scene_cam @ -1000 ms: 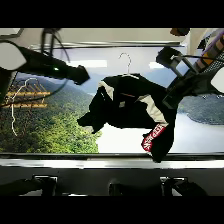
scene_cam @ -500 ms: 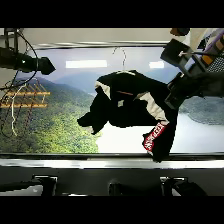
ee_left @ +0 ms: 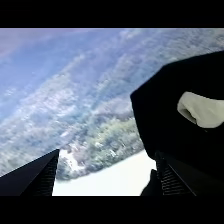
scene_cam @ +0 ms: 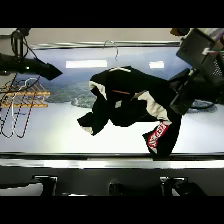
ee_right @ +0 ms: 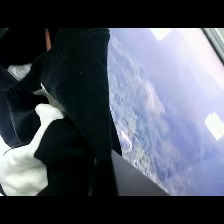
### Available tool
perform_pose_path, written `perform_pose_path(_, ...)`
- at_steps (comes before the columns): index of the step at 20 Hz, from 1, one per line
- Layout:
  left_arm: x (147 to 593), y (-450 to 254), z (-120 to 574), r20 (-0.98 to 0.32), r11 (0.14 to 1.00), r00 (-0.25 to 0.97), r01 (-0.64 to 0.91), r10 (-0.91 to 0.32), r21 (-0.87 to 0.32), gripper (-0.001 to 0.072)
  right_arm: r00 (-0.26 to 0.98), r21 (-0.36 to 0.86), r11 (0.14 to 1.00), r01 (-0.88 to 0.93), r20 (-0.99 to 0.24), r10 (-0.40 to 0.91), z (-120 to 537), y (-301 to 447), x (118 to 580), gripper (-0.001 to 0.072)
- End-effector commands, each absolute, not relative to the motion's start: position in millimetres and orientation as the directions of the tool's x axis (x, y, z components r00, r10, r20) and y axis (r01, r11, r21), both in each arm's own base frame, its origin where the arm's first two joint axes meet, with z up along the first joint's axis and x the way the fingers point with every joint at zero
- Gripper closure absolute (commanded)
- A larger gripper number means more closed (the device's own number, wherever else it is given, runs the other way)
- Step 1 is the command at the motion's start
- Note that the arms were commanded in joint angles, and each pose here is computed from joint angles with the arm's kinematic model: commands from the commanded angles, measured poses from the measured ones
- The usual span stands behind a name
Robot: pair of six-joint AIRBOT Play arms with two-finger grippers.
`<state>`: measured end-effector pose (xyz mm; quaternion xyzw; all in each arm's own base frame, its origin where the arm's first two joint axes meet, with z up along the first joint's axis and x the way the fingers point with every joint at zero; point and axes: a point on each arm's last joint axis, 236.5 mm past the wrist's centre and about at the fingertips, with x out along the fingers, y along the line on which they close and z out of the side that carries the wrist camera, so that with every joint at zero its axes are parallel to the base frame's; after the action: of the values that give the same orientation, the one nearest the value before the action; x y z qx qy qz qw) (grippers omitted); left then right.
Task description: Fold the clothes and pants, and hang the long-sleeved shirts on hangers.
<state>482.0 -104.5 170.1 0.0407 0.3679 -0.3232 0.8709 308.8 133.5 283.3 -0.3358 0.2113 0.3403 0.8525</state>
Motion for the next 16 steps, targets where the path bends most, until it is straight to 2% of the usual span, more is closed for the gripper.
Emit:
perform_pose_path(1, 435, -108, 150, -0.631, 0.676, 0.375, 0.655, -0.679, -0.339, 0.0021, 0.621, -0.394, 0.482, -0.783, -0.550, 0.559, 297, 160, 282, 0.0671)
perform_pose_path(3, 415, -113, 149, -0.570, 0.626, 0.385, 0.713, -0.726, -0.316, 0.0021, 0.567, -0.353, 0.446, -0.822, -0.577, 0.588, 289, 167, 274, 0.0672)
perform_pose_path(6, 389, -129, 130, -0.566, 0.518, 0.344, 0.837, -0.749, -0.176, 0.0022, 0.560, -0.348, 0.441, -0.827, -0.585, 0.587, 287, 167, 273, 0.0671)
perform_pose_path(9, 397, -152, 120, -0.538, 0.503, 0.347, 0.847, -0.769, -0.174, 0.0024, 0.557, -0.346, 0.440, -0.829, -0.589, 0.586, 286, 167, 272, 0.0671)
perform_pose_path(11, 404, -172, 123, -0.502, 0.459, 0.351, 0.882, -0.790, -0.106, 0.0036, 0.551, -0.343, 0.436, -0.832, -0.599, 0.581, 284, 166, 272, 0.0669)
perform_pose_path(13, 412, -190, 128, -0.467, 0.454, 0.374, 0.889, -0.801, -0.067, 0.0038, 0.524, -0.321, 0.422, -0.848, -0.630, 0.573, 274, 165, 270, 0.0669)
perform_pose_path(16, 406, -216, 114, -0.478, 0.400, 0.316, 0.913, -0.820, -0.082, 0.0039, 0.491, -0.291, 0.409, -0.865, -0.660, 0.569, 264, 166, 272, 0.0670)
